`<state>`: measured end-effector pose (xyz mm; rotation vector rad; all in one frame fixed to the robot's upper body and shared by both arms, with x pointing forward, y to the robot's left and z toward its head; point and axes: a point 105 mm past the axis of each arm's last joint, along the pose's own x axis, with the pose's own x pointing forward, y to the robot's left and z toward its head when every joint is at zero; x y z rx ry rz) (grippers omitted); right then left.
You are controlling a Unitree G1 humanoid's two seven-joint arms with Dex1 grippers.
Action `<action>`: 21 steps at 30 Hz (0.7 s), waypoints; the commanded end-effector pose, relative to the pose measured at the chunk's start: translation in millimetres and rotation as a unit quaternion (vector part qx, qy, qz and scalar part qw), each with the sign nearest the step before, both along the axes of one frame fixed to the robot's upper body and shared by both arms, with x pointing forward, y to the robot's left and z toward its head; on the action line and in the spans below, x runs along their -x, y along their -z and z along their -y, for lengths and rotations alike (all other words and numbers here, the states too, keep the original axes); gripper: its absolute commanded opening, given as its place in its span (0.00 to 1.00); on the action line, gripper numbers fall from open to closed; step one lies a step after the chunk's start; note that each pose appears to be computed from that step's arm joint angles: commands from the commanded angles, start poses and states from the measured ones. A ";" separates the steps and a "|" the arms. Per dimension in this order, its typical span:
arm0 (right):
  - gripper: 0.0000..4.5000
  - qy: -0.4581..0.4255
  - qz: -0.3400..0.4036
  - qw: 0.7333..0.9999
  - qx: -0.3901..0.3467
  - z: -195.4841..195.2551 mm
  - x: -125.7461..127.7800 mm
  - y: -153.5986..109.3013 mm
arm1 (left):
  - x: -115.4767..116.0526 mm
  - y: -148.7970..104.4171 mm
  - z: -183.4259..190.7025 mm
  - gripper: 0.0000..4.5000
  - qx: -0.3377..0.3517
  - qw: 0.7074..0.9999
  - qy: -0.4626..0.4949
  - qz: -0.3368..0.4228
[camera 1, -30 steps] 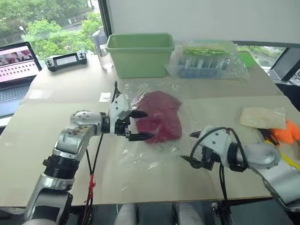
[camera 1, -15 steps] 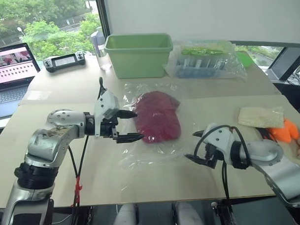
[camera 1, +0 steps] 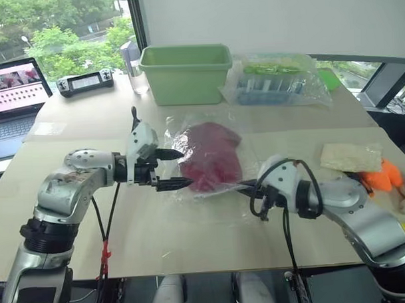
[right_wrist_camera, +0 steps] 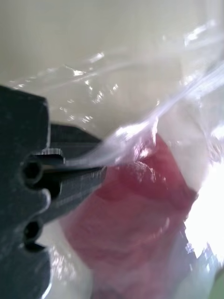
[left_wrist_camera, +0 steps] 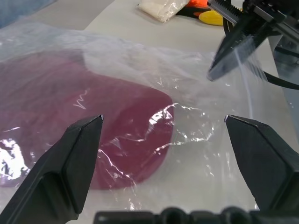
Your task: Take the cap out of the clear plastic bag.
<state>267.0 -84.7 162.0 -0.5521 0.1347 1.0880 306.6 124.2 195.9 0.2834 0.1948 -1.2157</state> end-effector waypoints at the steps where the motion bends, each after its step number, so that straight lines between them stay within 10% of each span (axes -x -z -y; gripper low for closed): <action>1: 0.01 -0.047 -0.004 0.999 0.002 -18.2 -4.5 9.8 | 0.1 -11.6 -5.8 1.00 0.008 1.000 -0.012 0.022; 13: 0.01 -0.092 0.004 0.996 0.006 -56.8 -70.3 47.2 | 6.5 -16.7 -28.5 1.00 0.003 0.998 -0.060 0.030; 21: 0.01 0.048 0.106 0.991 0.059 -45.7 -153.3 50.2 | 11.9 -18.0 -42.6 1.00 0.000 0.994 -0.102 0.037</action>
